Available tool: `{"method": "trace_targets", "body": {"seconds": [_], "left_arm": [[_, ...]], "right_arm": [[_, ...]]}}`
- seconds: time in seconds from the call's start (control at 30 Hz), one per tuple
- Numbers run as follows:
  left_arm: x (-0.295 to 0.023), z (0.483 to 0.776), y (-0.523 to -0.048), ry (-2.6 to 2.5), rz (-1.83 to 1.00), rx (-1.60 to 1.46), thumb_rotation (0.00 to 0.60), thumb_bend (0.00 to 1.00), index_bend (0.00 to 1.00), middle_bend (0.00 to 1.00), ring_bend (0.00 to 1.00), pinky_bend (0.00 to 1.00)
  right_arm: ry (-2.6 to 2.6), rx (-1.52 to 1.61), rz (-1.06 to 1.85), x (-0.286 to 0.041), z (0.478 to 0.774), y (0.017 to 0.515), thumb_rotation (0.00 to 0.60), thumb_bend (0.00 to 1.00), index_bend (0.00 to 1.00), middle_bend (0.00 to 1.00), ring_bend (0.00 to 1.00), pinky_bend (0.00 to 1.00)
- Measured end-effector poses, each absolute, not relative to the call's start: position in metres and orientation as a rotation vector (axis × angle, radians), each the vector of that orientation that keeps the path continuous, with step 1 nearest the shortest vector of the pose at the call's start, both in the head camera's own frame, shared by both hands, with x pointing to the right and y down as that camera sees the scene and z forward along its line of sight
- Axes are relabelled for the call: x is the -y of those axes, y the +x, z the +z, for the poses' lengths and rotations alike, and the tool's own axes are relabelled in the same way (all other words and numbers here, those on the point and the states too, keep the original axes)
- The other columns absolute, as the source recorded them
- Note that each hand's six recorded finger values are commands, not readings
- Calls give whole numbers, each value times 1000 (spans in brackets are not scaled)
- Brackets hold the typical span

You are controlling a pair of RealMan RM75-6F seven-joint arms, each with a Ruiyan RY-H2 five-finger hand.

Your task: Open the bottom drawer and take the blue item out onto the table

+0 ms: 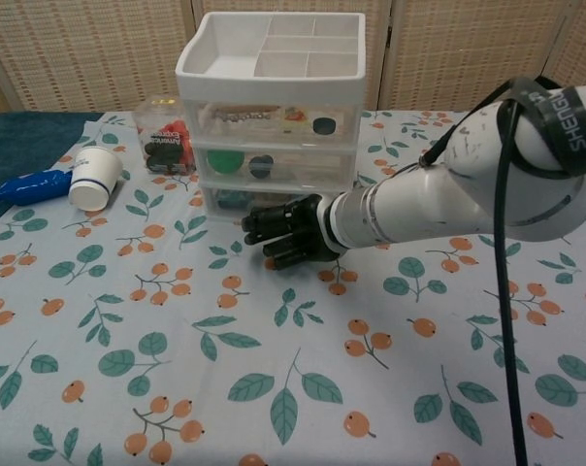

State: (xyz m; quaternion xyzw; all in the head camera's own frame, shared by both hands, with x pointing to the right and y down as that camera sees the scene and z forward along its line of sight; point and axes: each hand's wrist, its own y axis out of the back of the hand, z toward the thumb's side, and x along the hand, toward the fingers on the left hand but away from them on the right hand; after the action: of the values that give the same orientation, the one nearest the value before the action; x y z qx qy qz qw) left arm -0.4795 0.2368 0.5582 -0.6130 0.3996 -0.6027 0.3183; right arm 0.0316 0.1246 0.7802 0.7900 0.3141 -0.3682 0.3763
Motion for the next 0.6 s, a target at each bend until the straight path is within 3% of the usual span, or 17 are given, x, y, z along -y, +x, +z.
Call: {"method": "trace_targets", "body": {"seconds": [0.6], "left_arm": [[-237,559,-476,-1626,-1576,-1048,600,176,36,0,34,94]], "right_arm": [[2041,-760,-956,-136,773,36,600,564,50,725,945,1000]]}}
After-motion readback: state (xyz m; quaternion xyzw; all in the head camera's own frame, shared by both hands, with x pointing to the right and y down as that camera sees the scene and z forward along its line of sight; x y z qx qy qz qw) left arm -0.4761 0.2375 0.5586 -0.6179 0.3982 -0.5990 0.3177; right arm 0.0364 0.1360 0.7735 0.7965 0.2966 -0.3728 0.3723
